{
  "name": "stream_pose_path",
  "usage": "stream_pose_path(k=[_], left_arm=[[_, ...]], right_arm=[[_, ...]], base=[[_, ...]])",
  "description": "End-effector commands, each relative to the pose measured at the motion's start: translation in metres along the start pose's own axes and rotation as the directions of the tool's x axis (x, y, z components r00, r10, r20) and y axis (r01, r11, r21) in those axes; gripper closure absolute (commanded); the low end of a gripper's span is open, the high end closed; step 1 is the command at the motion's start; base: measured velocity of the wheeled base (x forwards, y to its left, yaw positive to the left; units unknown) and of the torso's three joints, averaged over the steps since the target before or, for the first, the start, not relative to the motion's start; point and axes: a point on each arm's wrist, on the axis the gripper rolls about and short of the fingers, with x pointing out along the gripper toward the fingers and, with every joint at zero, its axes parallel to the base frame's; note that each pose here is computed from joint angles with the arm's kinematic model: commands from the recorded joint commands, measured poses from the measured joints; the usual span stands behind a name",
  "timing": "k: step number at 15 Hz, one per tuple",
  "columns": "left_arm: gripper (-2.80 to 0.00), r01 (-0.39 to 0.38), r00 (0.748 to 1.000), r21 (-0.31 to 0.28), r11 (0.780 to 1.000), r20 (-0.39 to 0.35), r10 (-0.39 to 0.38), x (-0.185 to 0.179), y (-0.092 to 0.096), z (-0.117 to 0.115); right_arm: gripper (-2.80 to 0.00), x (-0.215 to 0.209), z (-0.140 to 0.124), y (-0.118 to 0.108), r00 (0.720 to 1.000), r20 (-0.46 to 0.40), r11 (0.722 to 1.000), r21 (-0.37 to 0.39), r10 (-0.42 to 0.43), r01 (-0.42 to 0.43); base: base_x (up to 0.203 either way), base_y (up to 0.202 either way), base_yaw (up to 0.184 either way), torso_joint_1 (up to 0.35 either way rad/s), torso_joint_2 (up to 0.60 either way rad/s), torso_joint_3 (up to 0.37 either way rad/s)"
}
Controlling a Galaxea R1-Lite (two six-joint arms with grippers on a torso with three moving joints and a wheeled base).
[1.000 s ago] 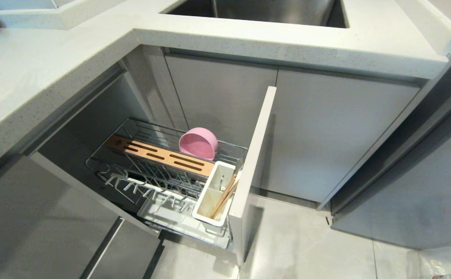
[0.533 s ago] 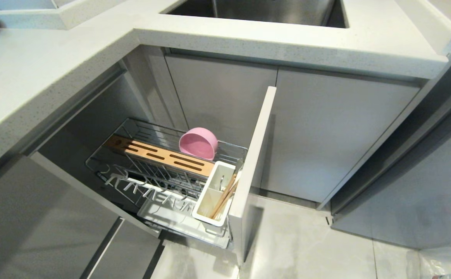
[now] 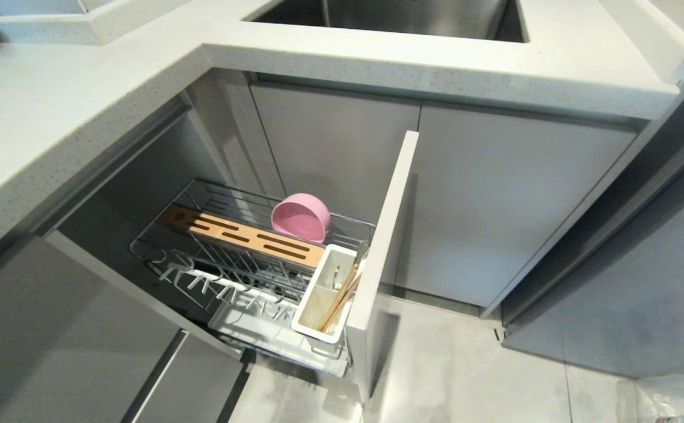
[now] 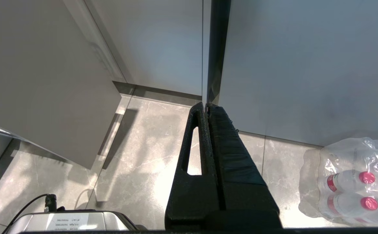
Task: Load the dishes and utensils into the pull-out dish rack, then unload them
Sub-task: Pick up the chopsticks and place it in the cupboard
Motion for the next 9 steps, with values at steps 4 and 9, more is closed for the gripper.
stream_pose_path(k=[4,9], left_arm=[[0.0,0.075,0.986,0.021,0.997,-0.153,-0.071,0.056,0.014,-0.012],[0.0,0.184,0.939,0.074,0.98,-0.307,-0.154,0.073,0.014,-0.031]], right_arm=[[0.0,0.0,0.0,0.0,1.0,-0.001,1.0,0.0,0.0,0.0],[0.0,0.0,0.0,0.0,1.0,-0.001,1.0,-0.001,0.0,0.0]], base=[[0.0,0.0,0.0,0.0,0.0,0.0],[0.0,0.0,0.0,0.0,0.0,0.0]])
